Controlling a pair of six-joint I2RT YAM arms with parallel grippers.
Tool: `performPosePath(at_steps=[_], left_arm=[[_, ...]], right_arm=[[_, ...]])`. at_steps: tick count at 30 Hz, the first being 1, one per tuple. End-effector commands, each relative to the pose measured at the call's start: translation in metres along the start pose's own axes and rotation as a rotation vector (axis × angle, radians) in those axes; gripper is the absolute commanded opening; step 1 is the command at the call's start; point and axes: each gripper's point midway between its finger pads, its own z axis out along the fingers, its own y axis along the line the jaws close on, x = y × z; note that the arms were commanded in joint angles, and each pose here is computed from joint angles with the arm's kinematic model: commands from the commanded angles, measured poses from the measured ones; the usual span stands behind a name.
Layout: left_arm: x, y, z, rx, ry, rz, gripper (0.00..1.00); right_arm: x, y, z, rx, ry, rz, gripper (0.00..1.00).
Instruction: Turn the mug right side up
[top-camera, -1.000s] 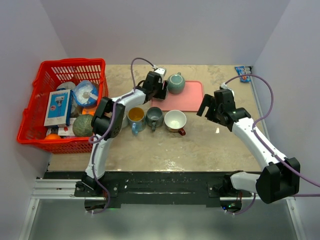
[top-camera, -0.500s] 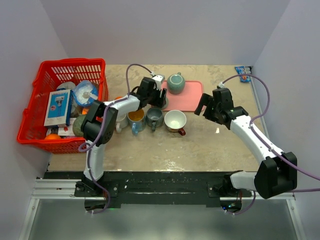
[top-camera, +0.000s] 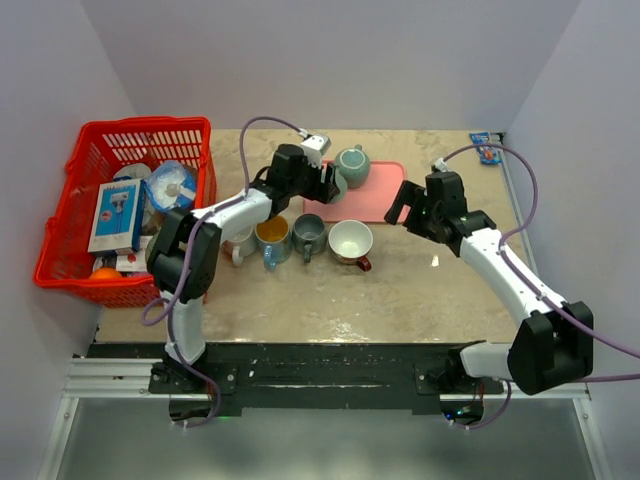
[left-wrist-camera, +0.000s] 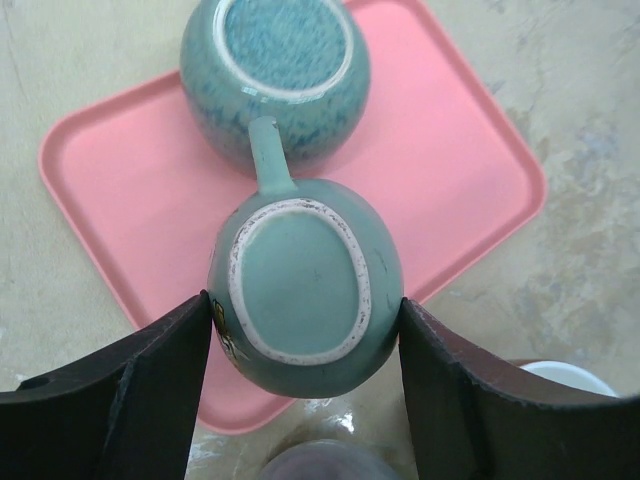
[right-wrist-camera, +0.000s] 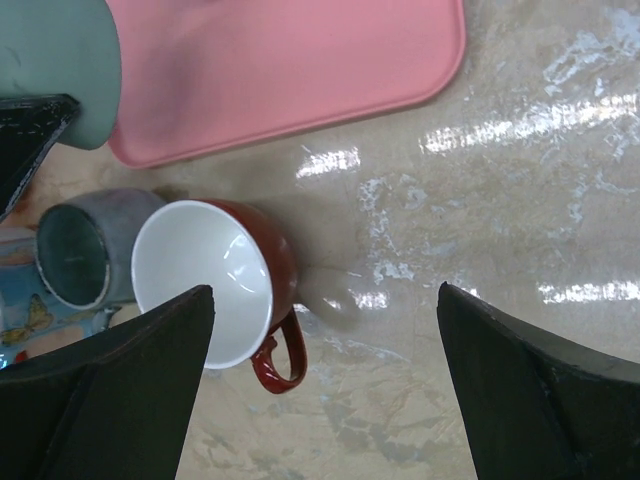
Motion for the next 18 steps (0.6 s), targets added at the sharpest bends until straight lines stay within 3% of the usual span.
performPosePath(at_steps=[1, 18], left_arm=[[-0.089, -0.032, -0.039, 0.113, -0.236, 0.056, 0.07], [-0.108, -0.133, -0.147, 0.609, -0.252, 0.075, 0.04]], right_arm=[[-0.053, 0.042, -0.028, -0.176, -0.172, -0.008, 0.96], [-0.100, 0.152, -0.092, -0.739, -0.268, -0.161, 0.96]])
